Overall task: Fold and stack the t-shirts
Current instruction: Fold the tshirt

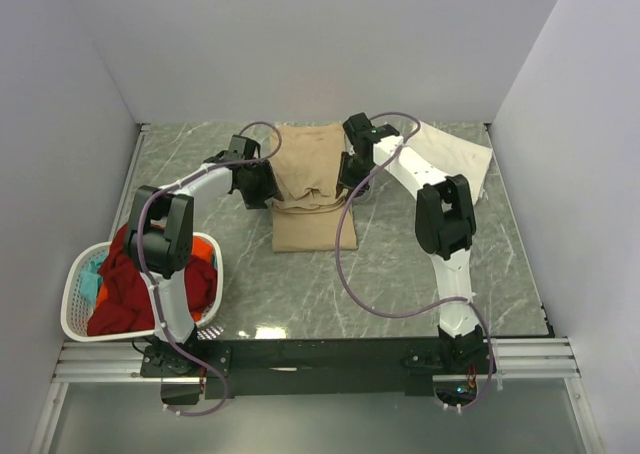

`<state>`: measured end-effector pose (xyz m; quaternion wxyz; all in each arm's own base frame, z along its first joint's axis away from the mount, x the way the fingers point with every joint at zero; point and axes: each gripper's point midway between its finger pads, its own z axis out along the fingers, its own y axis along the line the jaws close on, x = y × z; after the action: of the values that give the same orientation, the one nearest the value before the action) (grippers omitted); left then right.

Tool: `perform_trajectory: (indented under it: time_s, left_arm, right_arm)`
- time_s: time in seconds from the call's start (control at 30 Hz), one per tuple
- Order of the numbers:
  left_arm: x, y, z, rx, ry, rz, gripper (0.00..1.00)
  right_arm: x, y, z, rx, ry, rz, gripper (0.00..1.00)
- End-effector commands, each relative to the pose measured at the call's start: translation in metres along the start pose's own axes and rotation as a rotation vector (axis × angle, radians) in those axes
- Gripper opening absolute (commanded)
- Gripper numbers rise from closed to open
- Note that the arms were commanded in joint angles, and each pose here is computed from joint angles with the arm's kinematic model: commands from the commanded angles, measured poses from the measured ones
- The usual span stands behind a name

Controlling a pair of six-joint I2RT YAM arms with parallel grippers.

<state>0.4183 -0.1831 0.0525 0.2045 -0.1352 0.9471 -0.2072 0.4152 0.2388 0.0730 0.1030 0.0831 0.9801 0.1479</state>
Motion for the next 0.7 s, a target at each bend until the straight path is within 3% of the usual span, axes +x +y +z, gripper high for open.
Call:
perform_trajectory:
  time_s: [0.0,0.13,0.3,0.43,0.67]
  left_arm:
    - [-0.028,-0.024,-0.018,0.067,-0.081,0.009,0.71]
    - [-0.029,-0.025,-0.035,0.069,-0.115,0.021,0.77]
    - [-0.011,-0.019,-0.051,0.080,-0.123,0.015,0.73]
    - [0.016,-0.014,-0.064,0.094,-0.124,-0.006,0.68]
    - [0.047,-0.050,-0.075,0.223,-0.147,0.040,0.70]
  right_arm:
    - [-0.025,0.019,-0.028,-0.081,-0.075,-0.049,0.42]
    - [-0.026,0.025,-0.050,-0.127,-0.128,-0.070,0.47]
    - [-0.003,0.020,-0.066,-0.142,-0.132,-0.078,0.47]
    - [0.021,0.029,-0.062,-0.159,-0.105,-0.113,0.45]
    - [0.050,0.047,-0.030,-0.152,-0.032,-0.120,0.43]
